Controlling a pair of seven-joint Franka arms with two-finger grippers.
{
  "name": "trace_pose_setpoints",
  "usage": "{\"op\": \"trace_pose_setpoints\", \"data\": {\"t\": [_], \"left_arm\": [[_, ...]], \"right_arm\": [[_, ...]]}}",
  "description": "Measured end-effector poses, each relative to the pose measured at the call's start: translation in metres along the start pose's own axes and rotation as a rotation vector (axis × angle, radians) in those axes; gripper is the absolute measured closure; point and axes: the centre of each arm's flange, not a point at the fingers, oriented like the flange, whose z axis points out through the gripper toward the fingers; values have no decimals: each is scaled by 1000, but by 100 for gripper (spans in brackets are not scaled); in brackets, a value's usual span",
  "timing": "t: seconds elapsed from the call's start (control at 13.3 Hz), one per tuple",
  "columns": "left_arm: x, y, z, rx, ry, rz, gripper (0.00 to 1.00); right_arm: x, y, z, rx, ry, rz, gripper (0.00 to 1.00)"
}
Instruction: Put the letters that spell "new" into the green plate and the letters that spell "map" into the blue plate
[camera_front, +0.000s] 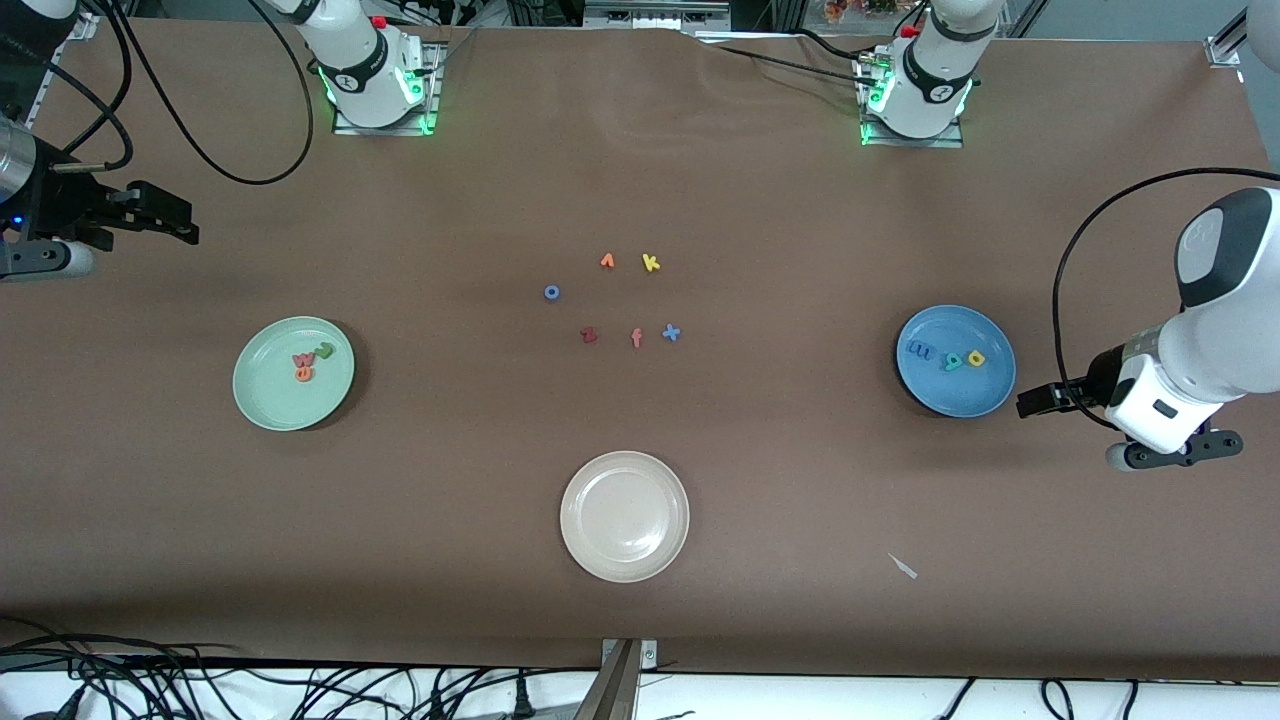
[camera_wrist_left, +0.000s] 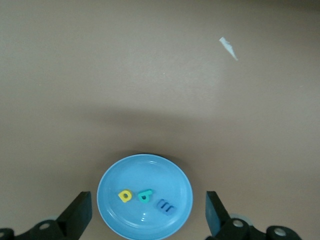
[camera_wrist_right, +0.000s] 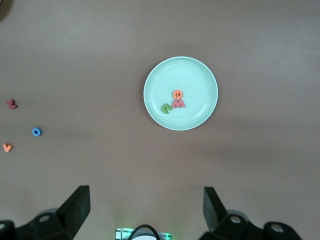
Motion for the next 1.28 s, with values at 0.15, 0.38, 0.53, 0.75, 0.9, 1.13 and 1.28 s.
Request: {"op": "trace_pose_setpoints", "data": {"t": [0.15, 0.38, 0.53, 0.75, 0.9, 1.13, 1.28], "left_arm": [[1, 19, -13, 5, 14, 0, 0], [11, 23, -24, 84, -7, -28, 0], [18, 25, -26, 107, -41, -22, 0], [24, -5, -27, 29, -105, 44, 0], [21, -23, -33, 25, -132, 115, 0], [11, -17, -43, 12, -138, 163, 0], [7, -10, -40, 19, -104, 178, 0]], "right_arm": [[0, 0, 0, 0, 0, 0, 0], [0, 0, 0, 0, -1, 0, 0], [0, 0, 0, 0, -1, 0, 0], [0, 0, 0, 0, -1, 1, 0], [0, 1, 0, 0, -1, 2, 0], [0, 1, 0, 0, -1, 2, 0], [0, 1, 0, 0, -1, 2, 0]]}}
